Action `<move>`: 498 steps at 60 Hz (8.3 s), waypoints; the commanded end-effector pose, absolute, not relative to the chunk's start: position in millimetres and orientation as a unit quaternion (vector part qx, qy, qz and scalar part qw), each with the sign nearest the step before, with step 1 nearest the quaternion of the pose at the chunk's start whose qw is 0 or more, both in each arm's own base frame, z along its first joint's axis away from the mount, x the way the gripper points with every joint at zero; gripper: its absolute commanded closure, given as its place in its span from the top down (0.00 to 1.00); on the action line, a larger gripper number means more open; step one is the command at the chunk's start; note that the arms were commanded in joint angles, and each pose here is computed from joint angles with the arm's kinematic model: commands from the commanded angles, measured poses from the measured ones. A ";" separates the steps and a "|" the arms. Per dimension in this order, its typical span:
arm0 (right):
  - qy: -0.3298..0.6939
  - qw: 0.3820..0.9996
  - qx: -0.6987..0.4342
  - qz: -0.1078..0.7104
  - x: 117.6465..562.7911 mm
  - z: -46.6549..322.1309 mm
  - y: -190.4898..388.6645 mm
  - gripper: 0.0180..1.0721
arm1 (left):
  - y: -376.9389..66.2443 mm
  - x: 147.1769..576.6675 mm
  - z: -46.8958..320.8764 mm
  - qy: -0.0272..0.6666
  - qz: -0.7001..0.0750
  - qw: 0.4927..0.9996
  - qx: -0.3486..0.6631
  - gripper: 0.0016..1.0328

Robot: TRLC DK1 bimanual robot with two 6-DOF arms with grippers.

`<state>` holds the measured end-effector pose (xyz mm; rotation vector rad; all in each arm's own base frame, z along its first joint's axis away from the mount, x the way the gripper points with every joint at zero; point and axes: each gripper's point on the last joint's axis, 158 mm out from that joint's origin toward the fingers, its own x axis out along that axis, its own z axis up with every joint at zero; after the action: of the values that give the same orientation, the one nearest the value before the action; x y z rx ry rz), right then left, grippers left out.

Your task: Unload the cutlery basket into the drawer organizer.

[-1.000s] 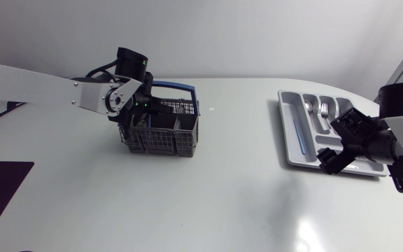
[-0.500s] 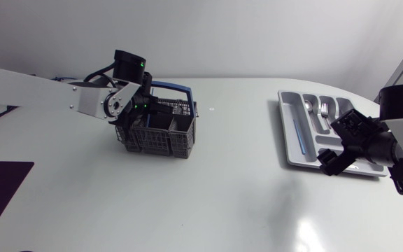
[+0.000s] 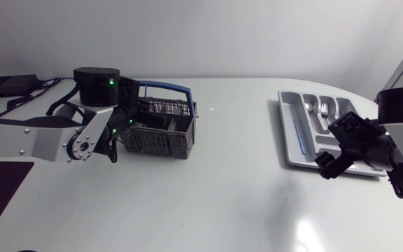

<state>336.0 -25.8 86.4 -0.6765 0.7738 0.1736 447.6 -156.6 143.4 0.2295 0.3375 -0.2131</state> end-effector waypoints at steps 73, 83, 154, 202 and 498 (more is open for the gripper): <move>0.329 0.818 -0.078 0.464 294.7 196.6 276.5 0.90 | -247.6 378.2 250.8 0.269 -0.417 0.846 -0.193 0.09; 0.342 0.801 -0.069 0.486 298.5 191.5 295.7 0.86 | -256.8 375.7 248.1 0.281 -0.436 0.831 -0.201 0.08; 0.374 0.780 -0.065 0.498 318.4 150.8 331.8 0.07 | -271.2 379.2 245.6 0.290 -0.447 0.820 -0.208 0.36; 0.415 0.859 -0.020 0.300 358.3 119.5 139.1 0.07 | -139.6 434.1 237.0 0.274 -0.308 0.911 -0.002 0.66; 0.266 0.835 -0.218 0.430 269.0 145.0 280.3 0.72 | -281.4 294.6 167.4 0.521 -0.455 0.722 -0.021 0.03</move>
<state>266.9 273.9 148.6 -0.4345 0.5707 0.9024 292.8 -277.0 164.4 -0.0067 1.1249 -1.0048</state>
